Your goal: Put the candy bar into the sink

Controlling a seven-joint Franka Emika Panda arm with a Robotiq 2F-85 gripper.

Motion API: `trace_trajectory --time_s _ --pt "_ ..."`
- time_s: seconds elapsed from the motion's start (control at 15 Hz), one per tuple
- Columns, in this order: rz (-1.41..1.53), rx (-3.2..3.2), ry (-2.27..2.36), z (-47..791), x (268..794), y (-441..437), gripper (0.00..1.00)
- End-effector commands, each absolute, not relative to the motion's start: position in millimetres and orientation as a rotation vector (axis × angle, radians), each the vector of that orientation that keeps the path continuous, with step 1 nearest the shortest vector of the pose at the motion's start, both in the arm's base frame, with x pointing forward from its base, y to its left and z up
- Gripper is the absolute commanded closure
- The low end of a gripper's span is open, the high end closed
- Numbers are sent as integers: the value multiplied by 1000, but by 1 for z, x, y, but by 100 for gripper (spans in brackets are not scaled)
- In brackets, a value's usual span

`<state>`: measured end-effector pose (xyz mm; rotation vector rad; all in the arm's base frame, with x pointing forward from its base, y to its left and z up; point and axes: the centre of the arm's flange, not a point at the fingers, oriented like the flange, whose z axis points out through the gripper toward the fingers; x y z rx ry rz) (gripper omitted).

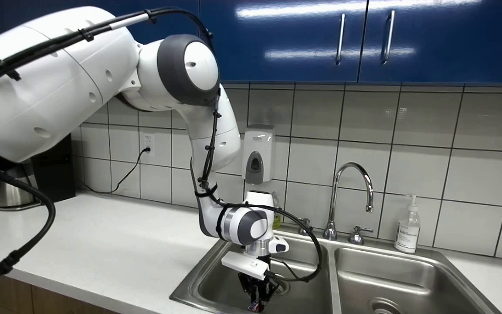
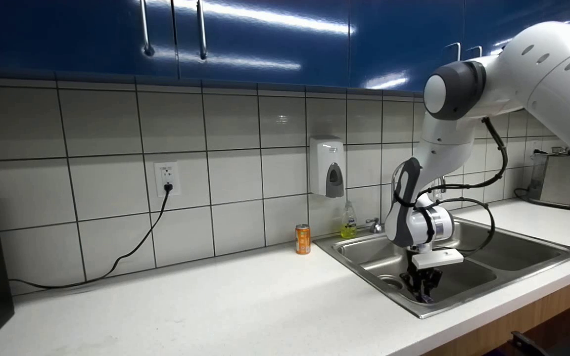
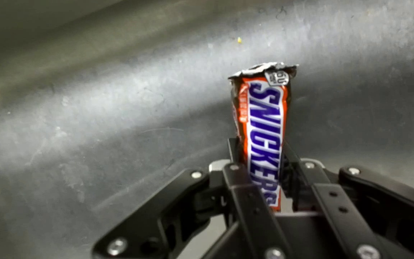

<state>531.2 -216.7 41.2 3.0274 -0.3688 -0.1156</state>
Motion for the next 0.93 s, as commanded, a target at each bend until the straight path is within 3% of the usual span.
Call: trace_trajectory --time_s 0.0,0.53,0.6,0.67,0.87 --pt "-99 3028 -391 34 543 -222 93" --pt "-100 3023 -395 27 548 -224 93" --pt "-99 3022 -398 27 548 -224 49" --pt "-98 3020 -399 27 549 -224 48" --pt "-84 3018 -400 31 550 -223 26"
